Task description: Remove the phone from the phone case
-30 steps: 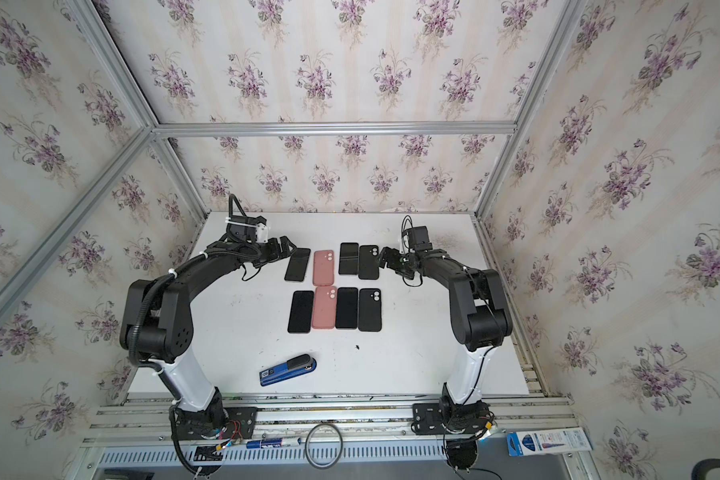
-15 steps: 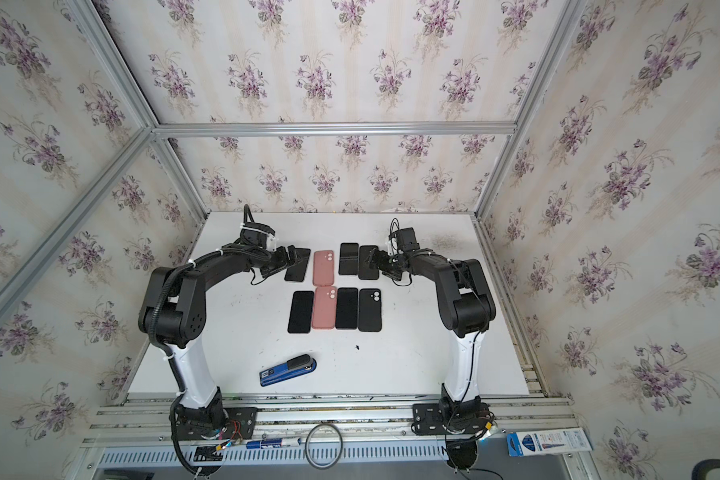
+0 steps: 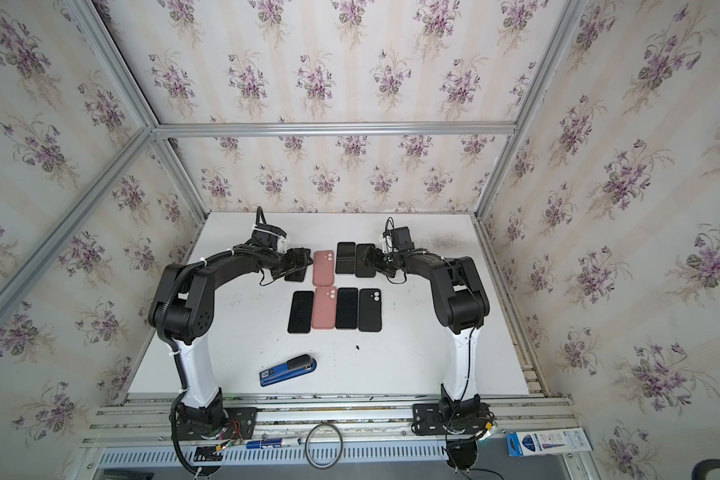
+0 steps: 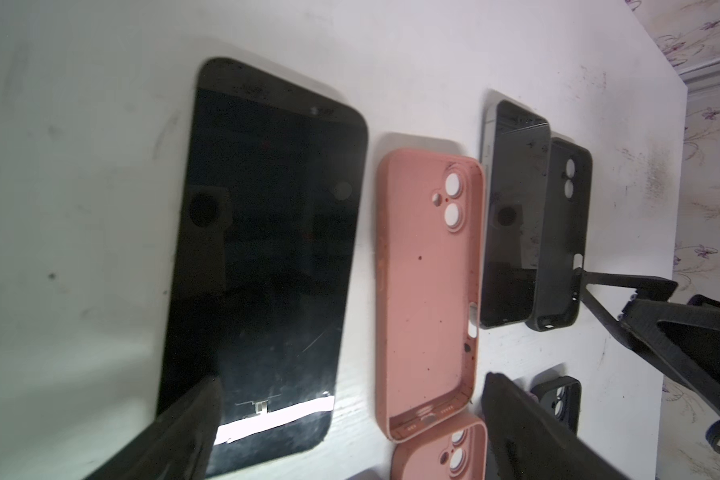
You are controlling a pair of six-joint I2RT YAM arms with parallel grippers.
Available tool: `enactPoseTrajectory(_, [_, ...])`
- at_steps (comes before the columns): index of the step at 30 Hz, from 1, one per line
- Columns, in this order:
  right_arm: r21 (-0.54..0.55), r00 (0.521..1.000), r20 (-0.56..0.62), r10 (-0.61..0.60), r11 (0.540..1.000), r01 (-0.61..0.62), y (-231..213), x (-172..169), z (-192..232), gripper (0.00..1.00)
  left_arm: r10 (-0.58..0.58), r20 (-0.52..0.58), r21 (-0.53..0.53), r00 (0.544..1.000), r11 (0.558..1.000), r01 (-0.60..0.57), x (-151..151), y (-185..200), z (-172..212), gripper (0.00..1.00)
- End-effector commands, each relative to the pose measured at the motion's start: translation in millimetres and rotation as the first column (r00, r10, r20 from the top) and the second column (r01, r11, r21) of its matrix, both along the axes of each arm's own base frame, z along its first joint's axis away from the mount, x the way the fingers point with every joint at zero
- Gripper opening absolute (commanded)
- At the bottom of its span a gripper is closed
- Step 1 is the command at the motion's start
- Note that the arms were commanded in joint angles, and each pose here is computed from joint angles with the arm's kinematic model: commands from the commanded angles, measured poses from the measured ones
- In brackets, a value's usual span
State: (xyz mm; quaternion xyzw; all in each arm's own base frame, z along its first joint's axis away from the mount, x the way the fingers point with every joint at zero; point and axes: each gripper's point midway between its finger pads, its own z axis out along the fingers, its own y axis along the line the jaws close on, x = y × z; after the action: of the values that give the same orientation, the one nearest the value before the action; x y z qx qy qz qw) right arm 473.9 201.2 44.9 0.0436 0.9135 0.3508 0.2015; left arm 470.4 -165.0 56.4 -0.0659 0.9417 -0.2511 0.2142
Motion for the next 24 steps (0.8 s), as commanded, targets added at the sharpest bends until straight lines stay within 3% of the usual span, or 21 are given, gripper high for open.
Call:
enactPoseTrajectory(1, [-0.007, 0.999, -0.036, 0.013, 1.0, -0.014, 1.6, -5.5, -6.9, 0.91, -0.016, 0.03, -0.024, 0.999, 1.0, 0.017, 6.1, -10.4, 6.6, 1.0])
enactPoseTrajectory(9, [-0.037, 1.0, -0.029, 0.01, 0.999, -0.011, -5.9, -9.8, -4.3, 0.93, -0.038, 0.061, -0.107, 0.997, 0.993, 0.044, -0.9, -24.7, 19.4, 1.0])
enactPoseTrajectory(12, [-0.056, 1.0, 0.0, -0.021, 0.998, 0.021, -18.3, -13.2, 5.6, 0.99, 0.024, 0.102, -0.088, 0.994, 0.996, -0.015, -5.6, -1.7, 40.7, 1.0])
enactPoseTrajectory(14, [-0.072, 0.999, 0.04, -0.029, 0.997, 0.032, -26.8, -18.0, 21.8, 1.0, 0.078, 0.192, -0.057, 0.978, 0.996, -0.068, -8.9, 21.7, 77.1, 1.0])
enactPoseTrajectory(18, [-0.115, 0.992, 0.125, -0.026, 0.993, 0.041, -43.2, -34.6, 63.5, 1.0, 0.155, 0.358, 0.003, 0.921, 0.986, -0.167, -27.3, 65.9, 144.4, 1.0])
enactPoseTrajectory(21, [-0.182, 0.976, 0.214, -0.041, 0.98, 0.081, -68.1, -62.6, 98.8, 1.0, 0.165, 0.477, 0.108, 0.863, 0.964, -0.244, -54.9, 100.2, 176.1, 1.0])
enactPoseTrajectory(24, [-0.379, 0.921, 0.384, -0.066, 0.898, 0.222, -118.4, -101.8, 130.8, 1.0, 0.167, 0.629, 0.241, 0.759, 0.887, -0.395, -99.8, 143.6, 207.1, 1.0])
